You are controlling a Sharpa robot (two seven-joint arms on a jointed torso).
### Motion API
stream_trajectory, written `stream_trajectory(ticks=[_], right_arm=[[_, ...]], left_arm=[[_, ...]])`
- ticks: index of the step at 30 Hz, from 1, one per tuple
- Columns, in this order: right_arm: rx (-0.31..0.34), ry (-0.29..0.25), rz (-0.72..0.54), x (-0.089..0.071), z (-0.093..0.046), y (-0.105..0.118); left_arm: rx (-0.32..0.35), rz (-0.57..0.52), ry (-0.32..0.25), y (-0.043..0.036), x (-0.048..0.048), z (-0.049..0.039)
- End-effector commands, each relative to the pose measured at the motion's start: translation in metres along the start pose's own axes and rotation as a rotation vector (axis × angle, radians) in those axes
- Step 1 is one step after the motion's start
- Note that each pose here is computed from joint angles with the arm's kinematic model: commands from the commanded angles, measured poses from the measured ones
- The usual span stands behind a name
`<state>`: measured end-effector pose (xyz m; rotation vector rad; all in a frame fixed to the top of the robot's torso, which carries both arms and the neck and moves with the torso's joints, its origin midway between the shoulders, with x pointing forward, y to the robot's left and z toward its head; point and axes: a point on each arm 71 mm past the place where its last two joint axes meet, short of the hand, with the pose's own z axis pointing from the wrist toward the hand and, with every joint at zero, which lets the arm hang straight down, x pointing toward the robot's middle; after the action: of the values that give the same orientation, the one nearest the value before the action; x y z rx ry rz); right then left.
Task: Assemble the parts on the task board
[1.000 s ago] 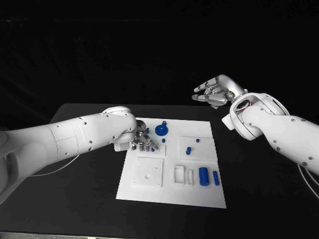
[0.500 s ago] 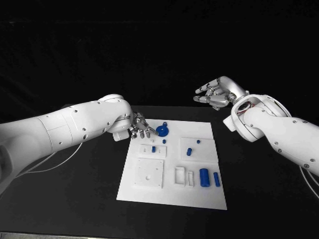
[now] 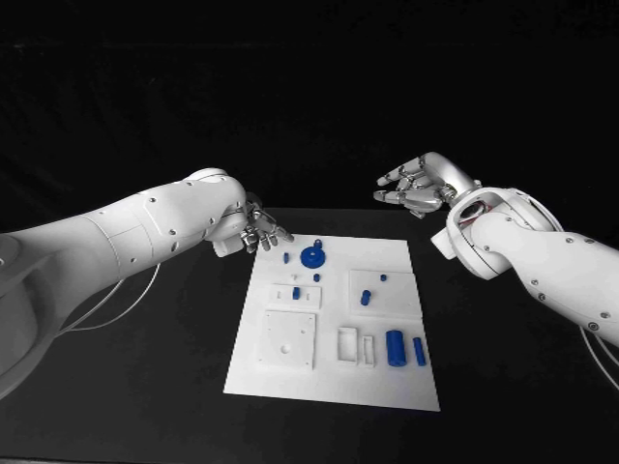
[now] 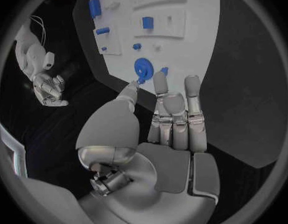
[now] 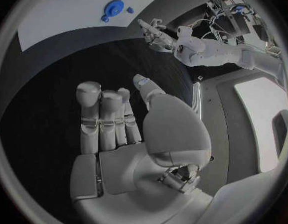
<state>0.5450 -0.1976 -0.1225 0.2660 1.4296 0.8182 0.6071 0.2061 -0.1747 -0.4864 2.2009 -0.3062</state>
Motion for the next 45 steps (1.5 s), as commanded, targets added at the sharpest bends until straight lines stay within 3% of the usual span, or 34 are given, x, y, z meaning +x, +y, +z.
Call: stream_trajectory(ticks=[1, 10, 24, 45], right_arm=[[-0.009, 0.007, 0.001, 0.001, 0.000, 0.002], [-0.017, 0.010, 0.003, 0.001, -0.001, 0.006], [-0.028, 0.011, 0.006, 0.002, -0.002, 0.011], [-0.033, 0.013, 0.008, 0.003, -0.002, 0.014]], left_arm=[[0.031, -0.005, 0.017, -0.0036, -0.0033, 0.0015], [0.002, 0.003, 0.033, -0.0021, -0.0069, 0.0070], [-0.042, 0.048, 0.085, 0.0019, 0.0006, 0.0134], [-0.049, 0.059, 0.113, 0.0043, 0.0109, 0.0186]])
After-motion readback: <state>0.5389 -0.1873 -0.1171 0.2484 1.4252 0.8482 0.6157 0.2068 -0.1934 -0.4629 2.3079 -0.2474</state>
